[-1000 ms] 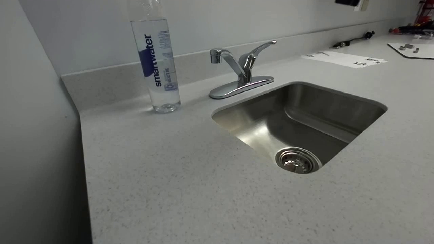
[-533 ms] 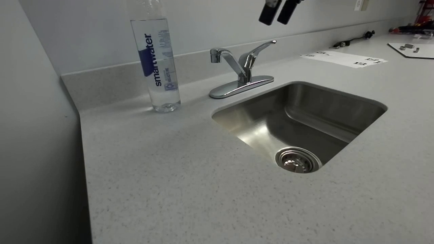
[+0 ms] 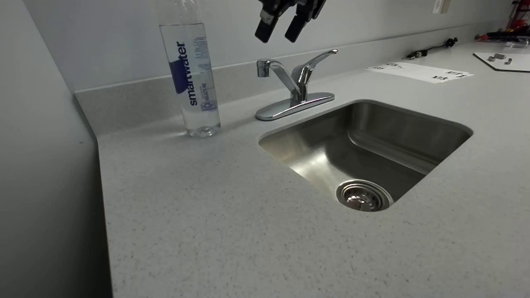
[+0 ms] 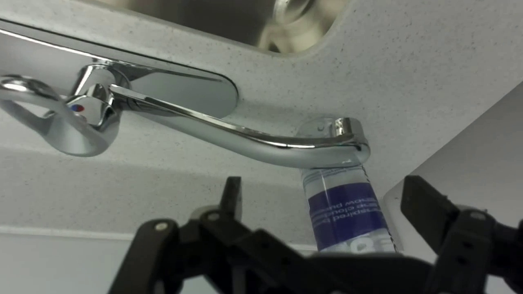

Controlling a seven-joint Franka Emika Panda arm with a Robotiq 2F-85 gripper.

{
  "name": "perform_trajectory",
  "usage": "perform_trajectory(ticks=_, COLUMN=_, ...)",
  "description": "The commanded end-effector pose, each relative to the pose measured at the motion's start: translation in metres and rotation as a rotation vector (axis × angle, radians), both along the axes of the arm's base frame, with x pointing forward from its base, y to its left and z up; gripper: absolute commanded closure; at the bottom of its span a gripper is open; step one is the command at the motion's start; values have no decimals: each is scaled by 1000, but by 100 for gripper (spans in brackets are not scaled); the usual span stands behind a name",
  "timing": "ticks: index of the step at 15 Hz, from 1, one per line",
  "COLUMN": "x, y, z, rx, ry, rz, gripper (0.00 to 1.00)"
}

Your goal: Push the faucet to the right

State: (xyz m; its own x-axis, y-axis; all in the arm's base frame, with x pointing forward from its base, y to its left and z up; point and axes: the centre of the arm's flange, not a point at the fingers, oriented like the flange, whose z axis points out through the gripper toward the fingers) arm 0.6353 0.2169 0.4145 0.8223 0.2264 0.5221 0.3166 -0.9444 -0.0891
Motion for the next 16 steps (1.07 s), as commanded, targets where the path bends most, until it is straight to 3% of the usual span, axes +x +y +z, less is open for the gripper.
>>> perform_trajectory(ticks=1, x=26, y=19, z=-12, rx=60, ry=-37, rz=30, gripper=0)
perform_trajectory(ticks=9, x=38, y=45, z=-25, rx=119, ry=-46, rz=62, gripper=0)
perform_trajectory(ticks=16, x=29, y=35, z=-25, rx=131, ry=69, rz=-26, gripper=0)
